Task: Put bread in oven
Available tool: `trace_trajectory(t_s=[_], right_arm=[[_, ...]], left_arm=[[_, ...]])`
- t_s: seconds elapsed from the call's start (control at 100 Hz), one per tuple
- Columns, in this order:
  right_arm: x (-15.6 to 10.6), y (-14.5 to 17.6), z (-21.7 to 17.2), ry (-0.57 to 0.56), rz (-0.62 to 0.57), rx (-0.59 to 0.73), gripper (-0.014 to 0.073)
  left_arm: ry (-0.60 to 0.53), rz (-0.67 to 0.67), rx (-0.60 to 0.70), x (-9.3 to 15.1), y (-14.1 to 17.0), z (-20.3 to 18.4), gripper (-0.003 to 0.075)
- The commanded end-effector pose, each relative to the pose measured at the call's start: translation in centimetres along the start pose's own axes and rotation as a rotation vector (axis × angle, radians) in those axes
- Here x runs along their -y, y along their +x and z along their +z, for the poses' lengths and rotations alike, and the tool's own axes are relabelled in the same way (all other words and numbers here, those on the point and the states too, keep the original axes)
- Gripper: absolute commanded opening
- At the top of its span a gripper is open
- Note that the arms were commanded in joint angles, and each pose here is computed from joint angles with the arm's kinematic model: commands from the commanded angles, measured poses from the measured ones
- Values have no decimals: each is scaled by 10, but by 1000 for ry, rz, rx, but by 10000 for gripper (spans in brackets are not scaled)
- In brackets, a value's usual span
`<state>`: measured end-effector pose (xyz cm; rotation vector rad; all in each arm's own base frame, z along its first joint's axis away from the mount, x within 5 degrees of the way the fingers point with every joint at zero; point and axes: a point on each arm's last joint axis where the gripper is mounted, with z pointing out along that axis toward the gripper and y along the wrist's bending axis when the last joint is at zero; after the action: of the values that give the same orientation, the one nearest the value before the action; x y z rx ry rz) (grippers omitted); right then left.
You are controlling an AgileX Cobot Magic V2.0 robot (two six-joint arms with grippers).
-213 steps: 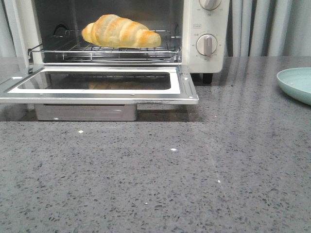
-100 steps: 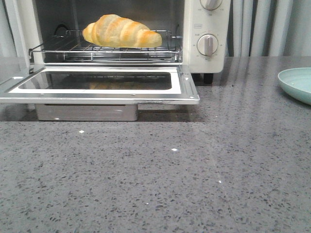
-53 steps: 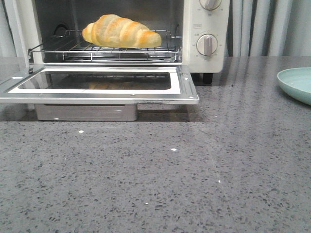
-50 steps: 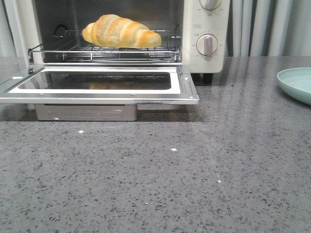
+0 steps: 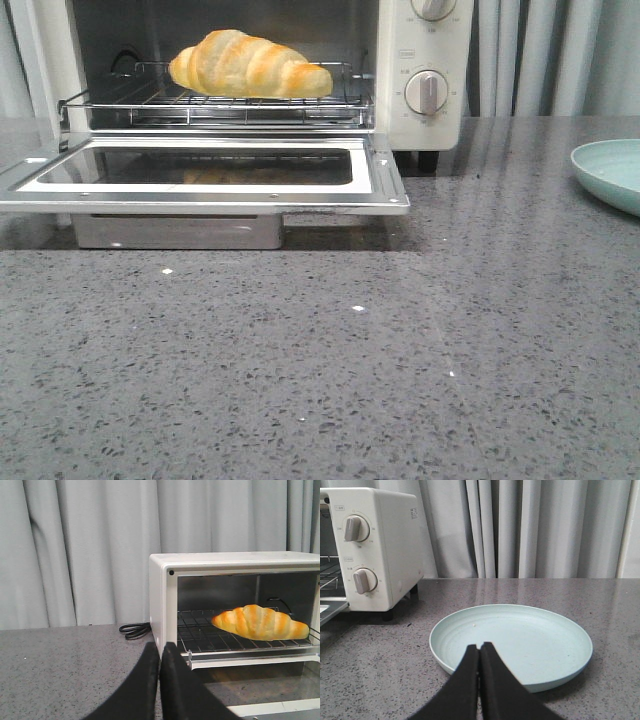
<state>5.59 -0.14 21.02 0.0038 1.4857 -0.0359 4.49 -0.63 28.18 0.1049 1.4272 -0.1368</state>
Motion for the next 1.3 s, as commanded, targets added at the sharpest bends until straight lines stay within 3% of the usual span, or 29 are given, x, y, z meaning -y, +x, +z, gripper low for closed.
trace_trajectory(t_s=[0.0,0.25,0.57,0.77,1.29], right_arm=[[0,1,-1,3,-4,65,-49],[0,1,-1,3,-4,65,-49],[0,1,-1,3,-4,65,-49],[0,1,-1,3,-4,65,-49],[0,1,-1,3,-4,65,-49]], left_arm=[[7,-4,82,1,-14,1,-21],[6,1,72,1,-10,2,-21],[-31,-26,-16,-1,29,4,-21],[-66,-61,124,-3,50,-3,-21],[-70,-44,62,-4,65,-1,-21]])
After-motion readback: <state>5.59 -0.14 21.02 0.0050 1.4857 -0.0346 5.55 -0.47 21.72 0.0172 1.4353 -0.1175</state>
